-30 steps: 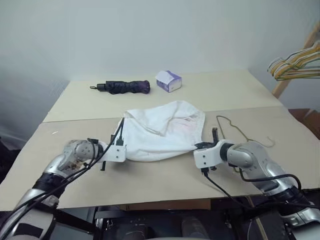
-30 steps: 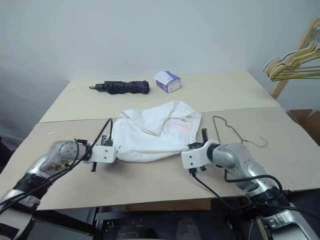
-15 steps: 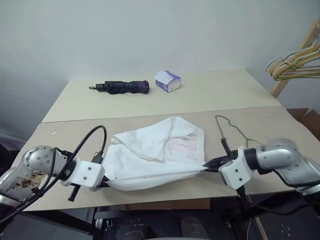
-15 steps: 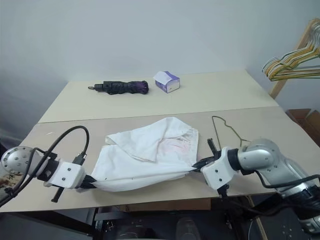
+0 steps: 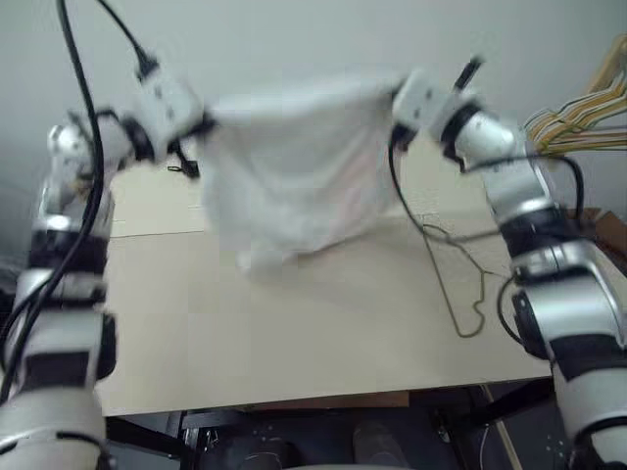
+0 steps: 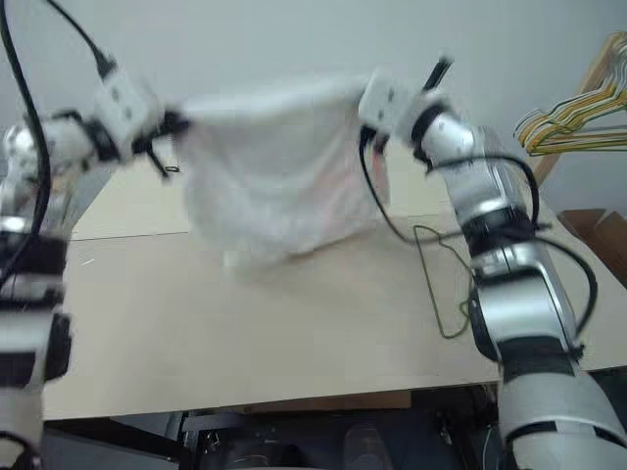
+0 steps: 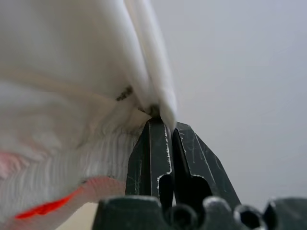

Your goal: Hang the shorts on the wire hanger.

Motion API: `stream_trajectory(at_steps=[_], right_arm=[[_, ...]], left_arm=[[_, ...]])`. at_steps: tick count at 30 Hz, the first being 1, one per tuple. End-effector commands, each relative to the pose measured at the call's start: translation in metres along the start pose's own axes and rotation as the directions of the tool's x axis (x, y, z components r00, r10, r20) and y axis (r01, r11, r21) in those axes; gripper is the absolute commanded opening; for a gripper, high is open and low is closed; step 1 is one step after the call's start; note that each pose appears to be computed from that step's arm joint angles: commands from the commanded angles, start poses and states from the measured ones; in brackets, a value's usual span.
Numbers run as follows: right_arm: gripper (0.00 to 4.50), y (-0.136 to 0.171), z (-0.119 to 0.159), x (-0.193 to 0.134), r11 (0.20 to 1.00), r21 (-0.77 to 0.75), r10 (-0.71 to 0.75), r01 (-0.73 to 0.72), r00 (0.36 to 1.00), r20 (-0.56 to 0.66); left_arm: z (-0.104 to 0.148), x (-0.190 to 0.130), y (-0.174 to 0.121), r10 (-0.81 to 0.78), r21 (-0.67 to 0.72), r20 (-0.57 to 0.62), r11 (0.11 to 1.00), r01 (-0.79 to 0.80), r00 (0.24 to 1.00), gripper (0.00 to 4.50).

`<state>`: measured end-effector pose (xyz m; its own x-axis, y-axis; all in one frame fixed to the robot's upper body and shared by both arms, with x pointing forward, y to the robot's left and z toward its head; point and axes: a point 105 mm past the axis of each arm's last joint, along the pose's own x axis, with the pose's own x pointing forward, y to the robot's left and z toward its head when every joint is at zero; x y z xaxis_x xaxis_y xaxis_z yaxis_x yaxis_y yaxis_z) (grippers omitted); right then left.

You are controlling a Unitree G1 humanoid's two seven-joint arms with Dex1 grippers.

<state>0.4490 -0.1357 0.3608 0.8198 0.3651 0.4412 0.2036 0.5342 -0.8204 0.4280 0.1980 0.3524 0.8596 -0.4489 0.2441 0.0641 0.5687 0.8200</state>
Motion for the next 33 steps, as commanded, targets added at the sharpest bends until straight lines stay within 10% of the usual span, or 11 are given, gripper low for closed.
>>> stream_trajectory(at_steps=[1,6,11,20,33], right_arm=[[0.0,-0.062,0.023,-0.001,0.933,0.049,-0.359,0.356,0.925,0.123],[0.0,-0.052,0.024,-0.01,0.946,0.02,-0.32,0.323,0.923,0.217],[0.0,0.014,0.0,-0.041,1.0,0.026,-0.024,0.017,0.963,0.269],[0.0,0.143,-0.023,-0.142,0.828,-0.034,0.539,-0.559,0.778,0.324],[0.0,0.18,-0.03,-0.218,0.643,-0.19,0.759,-0.742,0.583,0.29]], left_arm=[[0.027,0.003,0.066,0.402,0.16,0.08,0.898,-0.41,0.912,0.03],[0.051,0.005,0.074,0.402,0.194,0.203,0.877,-0.439,0.893,0.03],[0.028,-0.02,-0.015,-0.117,0.185,0.273,0.98,0.067,0.955,0.03],[-0.014,-0.143,-0.124,-0.687,-0.06,0.135,0.714,0.698,0.714,0.03],[-0.025,-0.248,-0.171,-0.954,-0.264,-0.099,0.298,0.917,0.282,0.03]])
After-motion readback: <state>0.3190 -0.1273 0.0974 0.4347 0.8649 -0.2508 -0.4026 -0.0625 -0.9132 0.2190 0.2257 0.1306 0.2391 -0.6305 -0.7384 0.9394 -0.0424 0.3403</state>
